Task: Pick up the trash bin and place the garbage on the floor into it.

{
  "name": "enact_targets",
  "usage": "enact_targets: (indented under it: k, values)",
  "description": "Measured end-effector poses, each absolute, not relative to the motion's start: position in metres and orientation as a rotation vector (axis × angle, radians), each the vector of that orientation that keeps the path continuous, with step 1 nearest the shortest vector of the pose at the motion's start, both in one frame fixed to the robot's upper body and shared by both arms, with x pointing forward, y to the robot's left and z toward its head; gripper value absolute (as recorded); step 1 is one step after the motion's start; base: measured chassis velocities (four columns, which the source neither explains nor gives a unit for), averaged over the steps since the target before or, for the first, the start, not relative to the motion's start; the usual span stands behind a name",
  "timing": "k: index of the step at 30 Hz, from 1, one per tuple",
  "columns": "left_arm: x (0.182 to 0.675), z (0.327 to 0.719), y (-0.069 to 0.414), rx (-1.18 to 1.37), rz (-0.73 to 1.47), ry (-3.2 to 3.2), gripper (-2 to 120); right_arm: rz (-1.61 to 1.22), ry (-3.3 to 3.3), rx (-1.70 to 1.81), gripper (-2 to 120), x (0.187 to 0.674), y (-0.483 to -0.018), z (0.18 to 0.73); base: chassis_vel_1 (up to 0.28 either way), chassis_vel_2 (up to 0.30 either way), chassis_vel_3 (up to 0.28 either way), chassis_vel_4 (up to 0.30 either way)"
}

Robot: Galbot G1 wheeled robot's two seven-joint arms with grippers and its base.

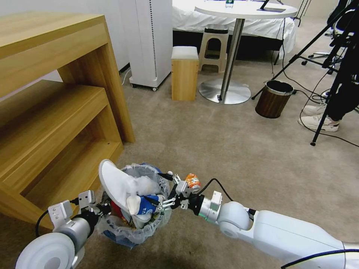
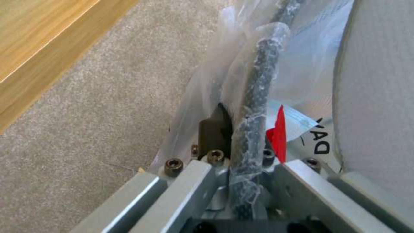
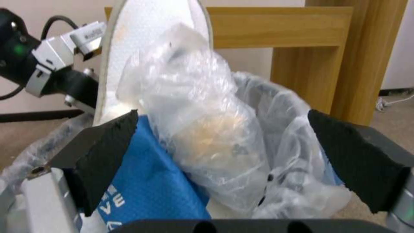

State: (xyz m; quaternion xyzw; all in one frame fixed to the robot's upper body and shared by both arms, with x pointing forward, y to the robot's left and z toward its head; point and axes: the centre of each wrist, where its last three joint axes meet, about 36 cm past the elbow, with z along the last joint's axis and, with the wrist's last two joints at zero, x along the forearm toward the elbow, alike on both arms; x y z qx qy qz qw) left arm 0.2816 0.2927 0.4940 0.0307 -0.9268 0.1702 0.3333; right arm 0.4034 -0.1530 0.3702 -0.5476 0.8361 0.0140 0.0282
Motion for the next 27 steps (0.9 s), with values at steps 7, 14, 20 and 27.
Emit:
enact_targets:
  k: [7, 14, 20, 27]
  values:
    - [0.280, 0.492, 0.292, 0.085, 0.447, -2.416, 0, 0.071, 2.584, -1.642, 100, 0.403, -0.155, 0.376, 0.000, 0.000, 0.000, 0.000]
    - [0.279, 0.492, 0.293, 0.090, 0.442, -2.416, 0, 0.145, 2.597, -1.528, 100, 0.410, -0.153, 0.393, 0.000, 0.000, 0.000, 0.000]
    - [0.279, 0.490, 0.293, 0.097, 0.442, -2.418, 0, 0.184, 2.588, -1.410, 100, 0.423, -0.158, 0.418, 0.000, 0.000, 0.000, 0.000]
    - [0.278, 0.490, 0.292, 0.098, 0.456, -2.422, 0, 0.099, 2.680, -1.202, 100, 0.440, -0.205, 0.425, 0.000, 0.000, 0.000, 0.000]
